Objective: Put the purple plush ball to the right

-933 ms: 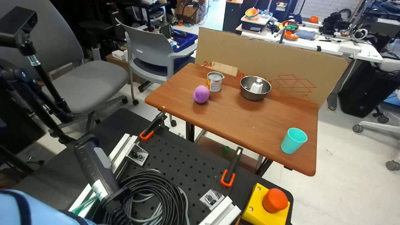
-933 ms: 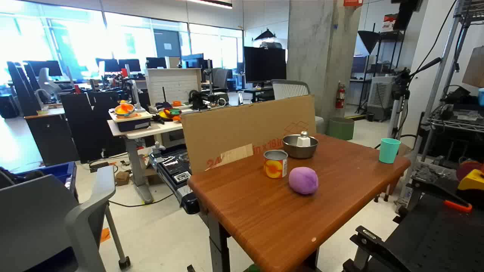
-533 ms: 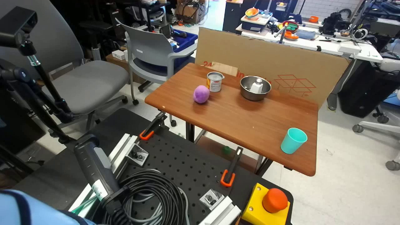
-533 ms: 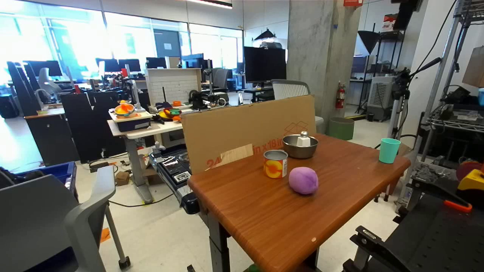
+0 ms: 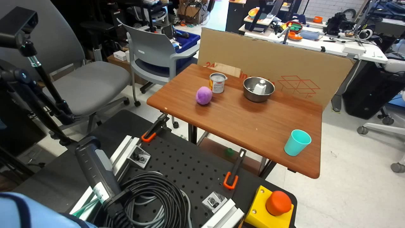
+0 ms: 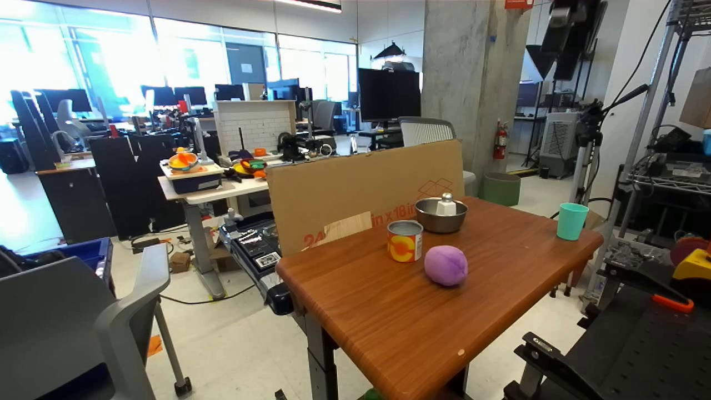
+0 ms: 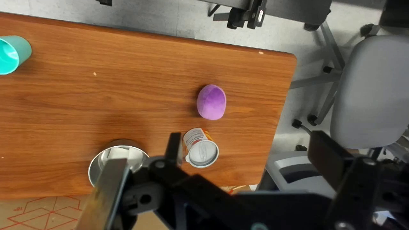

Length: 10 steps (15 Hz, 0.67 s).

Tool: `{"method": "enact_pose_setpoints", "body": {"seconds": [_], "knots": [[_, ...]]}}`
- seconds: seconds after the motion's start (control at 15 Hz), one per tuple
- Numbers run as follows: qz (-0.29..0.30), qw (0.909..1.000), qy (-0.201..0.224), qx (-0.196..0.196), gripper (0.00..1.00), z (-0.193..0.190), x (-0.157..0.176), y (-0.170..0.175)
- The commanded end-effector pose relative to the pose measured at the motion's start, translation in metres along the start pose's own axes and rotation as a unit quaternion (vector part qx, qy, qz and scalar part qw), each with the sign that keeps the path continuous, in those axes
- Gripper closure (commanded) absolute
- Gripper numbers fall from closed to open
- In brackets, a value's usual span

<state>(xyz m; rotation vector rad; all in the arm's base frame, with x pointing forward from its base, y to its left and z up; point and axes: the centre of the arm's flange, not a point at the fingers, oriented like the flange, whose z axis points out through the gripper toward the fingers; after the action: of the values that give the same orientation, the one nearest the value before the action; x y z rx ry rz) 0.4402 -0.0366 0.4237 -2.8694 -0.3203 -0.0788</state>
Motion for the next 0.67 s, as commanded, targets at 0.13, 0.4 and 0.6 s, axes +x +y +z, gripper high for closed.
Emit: {"method": "enact_pose_setpoints", "body": {"seconds": [0.13, 0.4, 0.6], "knots": [[0.018, 0.9991, -0.028, -0.028, 0.00, 0.097, 0.040, -0.006], [0.029, 0.9957, -0.082, -0.032, 0.00, 0.160, 0.048, -0.007], [0.024, 0.9929, -0.111, -0.036, 0.00, 0.198, 0.048, -0.010]]}}
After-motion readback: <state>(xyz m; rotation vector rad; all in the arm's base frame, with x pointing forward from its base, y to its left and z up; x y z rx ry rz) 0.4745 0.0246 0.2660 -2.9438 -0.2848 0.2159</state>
